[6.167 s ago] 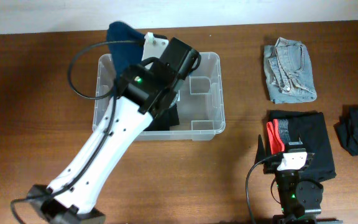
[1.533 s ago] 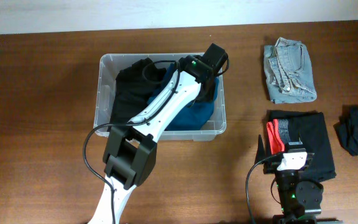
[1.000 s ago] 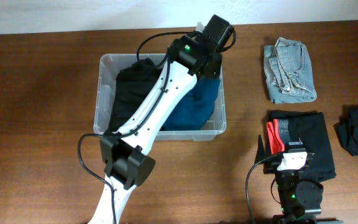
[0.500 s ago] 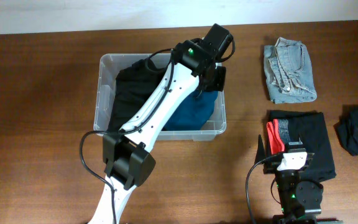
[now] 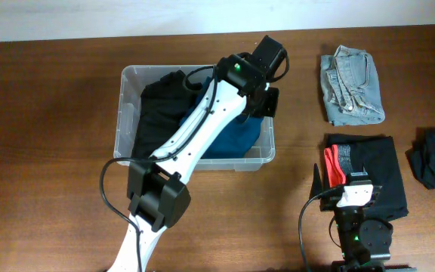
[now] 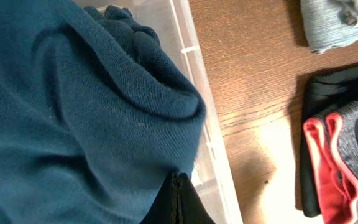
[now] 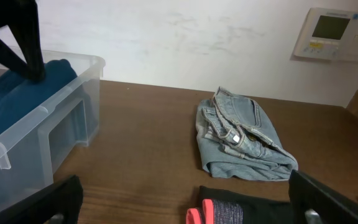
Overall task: Pack container
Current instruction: 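Press the teal garment down inside the bin with the left gripper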
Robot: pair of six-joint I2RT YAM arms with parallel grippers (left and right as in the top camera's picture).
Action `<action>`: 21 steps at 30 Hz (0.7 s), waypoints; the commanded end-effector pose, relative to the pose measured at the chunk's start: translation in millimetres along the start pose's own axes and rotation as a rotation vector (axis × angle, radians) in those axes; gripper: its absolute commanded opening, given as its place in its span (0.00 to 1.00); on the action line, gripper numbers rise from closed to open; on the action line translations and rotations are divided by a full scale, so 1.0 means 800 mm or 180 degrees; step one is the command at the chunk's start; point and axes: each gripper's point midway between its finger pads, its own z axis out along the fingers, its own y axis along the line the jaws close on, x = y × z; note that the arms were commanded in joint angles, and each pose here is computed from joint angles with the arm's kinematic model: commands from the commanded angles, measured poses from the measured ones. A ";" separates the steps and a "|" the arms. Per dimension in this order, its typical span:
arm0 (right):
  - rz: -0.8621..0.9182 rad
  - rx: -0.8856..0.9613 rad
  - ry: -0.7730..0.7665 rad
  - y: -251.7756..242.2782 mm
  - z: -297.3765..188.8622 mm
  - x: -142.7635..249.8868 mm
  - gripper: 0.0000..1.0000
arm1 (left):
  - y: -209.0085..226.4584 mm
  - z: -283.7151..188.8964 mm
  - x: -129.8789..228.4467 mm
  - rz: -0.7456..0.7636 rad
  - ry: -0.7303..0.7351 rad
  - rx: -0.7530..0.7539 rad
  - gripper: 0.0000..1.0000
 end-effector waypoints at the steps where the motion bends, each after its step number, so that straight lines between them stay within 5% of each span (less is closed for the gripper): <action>1: -0.0007 0.0036 0.0007 -0.003 0.000 0.002 0.98 | -0.006 -0.007 -0.005 0.0013 -0.0080 0.0081 0.01; 21: -0.0007 0.0036 0.0007 -0.003 0.000 0.002 0.98 | 0.050 0.042 -0.030 -0.0141 -0.0180 -0.0281 0.01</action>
